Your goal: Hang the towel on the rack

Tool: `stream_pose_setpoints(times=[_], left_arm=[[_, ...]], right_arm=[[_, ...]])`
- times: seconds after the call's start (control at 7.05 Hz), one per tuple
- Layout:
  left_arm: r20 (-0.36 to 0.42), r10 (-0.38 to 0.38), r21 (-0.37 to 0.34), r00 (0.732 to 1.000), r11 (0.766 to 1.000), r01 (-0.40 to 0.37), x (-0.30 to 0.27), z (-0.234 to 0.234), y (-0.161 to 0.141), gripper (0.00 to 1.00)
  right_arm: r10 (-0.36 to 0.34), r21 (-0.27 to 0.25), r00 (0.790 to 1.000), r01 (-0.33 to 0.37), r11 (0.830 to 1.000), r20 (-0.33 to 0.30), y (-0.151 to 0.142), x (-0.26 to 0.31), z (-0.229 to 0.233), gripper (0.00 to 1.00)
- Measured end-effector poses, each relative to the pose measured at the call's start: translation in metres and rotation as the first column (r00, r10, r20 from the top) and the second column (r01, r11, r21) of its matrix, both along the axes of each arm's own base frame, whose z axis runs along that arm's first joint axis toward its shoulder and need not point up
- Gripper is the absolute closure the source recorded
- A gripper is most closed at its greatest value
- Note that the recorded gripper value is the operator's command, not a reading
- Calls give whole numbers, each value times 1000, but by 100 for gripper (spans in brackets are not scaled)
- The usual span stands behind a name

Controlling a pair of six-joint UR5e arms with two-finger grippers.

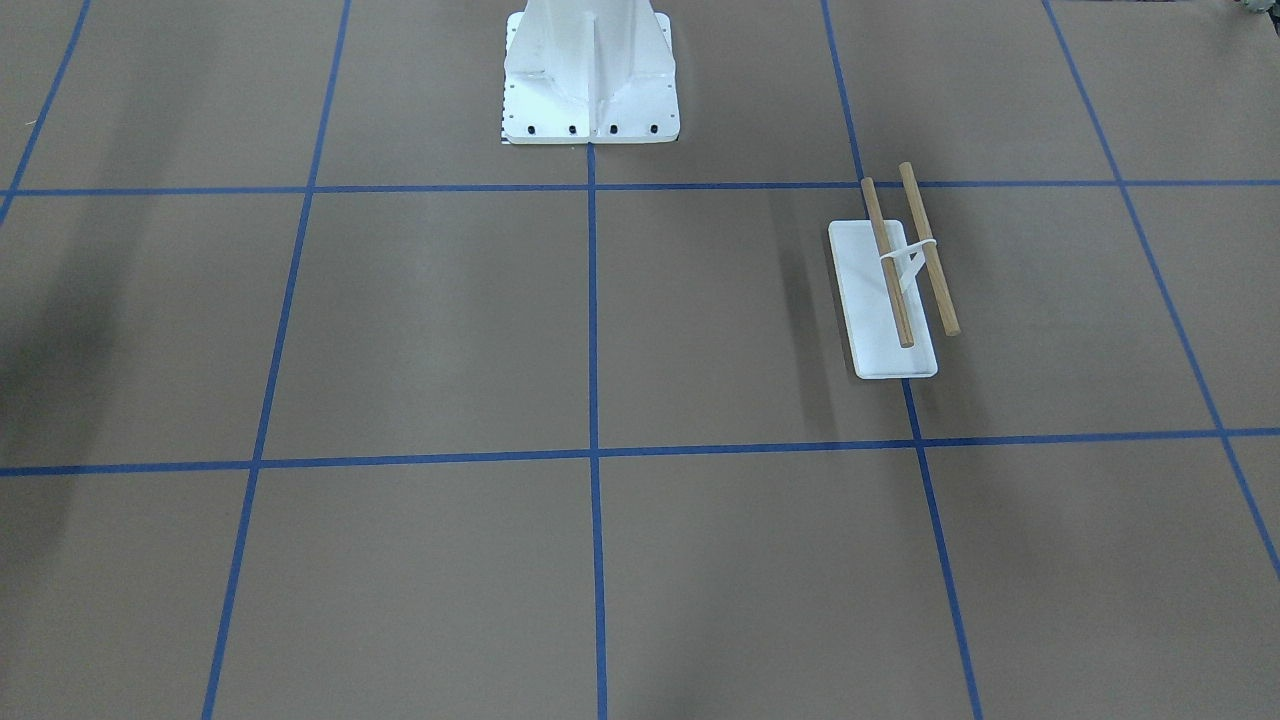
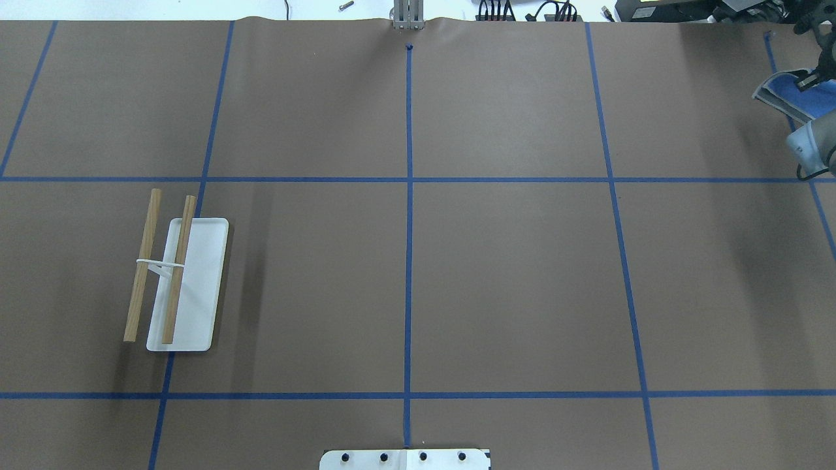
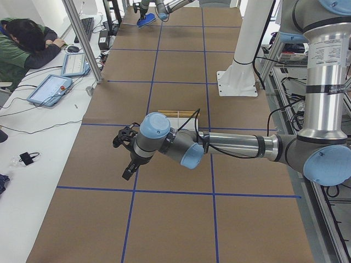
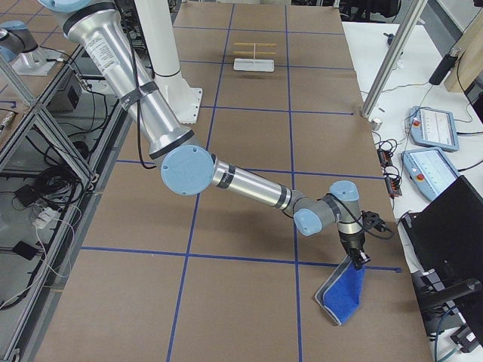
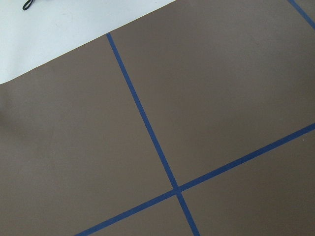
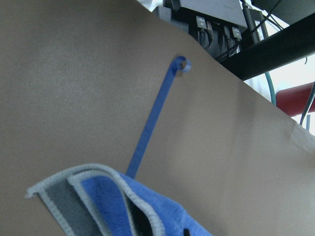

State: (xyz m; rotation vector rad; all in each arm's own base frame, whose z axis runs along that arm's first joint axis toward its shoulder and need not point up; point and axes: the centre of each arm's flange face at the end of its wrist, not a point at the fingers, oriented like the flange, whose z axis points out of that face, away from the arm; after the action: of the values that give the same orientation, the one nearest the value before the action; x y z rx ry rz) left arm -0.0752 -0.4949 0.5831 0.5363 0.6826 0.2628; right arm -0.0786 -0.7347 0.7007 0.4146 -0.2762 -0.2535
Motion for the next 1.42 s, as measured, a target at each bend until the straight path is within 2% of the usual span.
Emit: stream_pose_setpoints(times=[0.28,0.57,0.71,0.85,0.99,1.14,1.42], left_arm=[[0,0,0,1000,1000,0,0,0,0,1],[-24,7,-5,1000,1000,-7,2,-1,1,1],[-76,-12,-38,997,999,9,4,-6,1,1],[-159,-65,-113,985,993,47,9,-15,1,1],[-255,-152,-225,955,970,94,15,-32,-3,2],[-329,-243,-330,913,935,130,27,-57,-11,2],[-429,-395,-515,813,846,139,79,-123,-32,2]], right_arm=[[2,43,993,-7,999,118,2,37,-30,100],[-26,95,978,6,995,207,21,54,-75,100],[-35,102,972,12,995,231,32,57,-110,100],[-37,89,969,16,996,246,42,57,-147,100],[-36,66,966,20,998,257,52,53,-190,100],[-29,40,958,18,999,286,64,42,-230,100],[19,-8,916,-17,1000,400,93,-1,-304,100]])
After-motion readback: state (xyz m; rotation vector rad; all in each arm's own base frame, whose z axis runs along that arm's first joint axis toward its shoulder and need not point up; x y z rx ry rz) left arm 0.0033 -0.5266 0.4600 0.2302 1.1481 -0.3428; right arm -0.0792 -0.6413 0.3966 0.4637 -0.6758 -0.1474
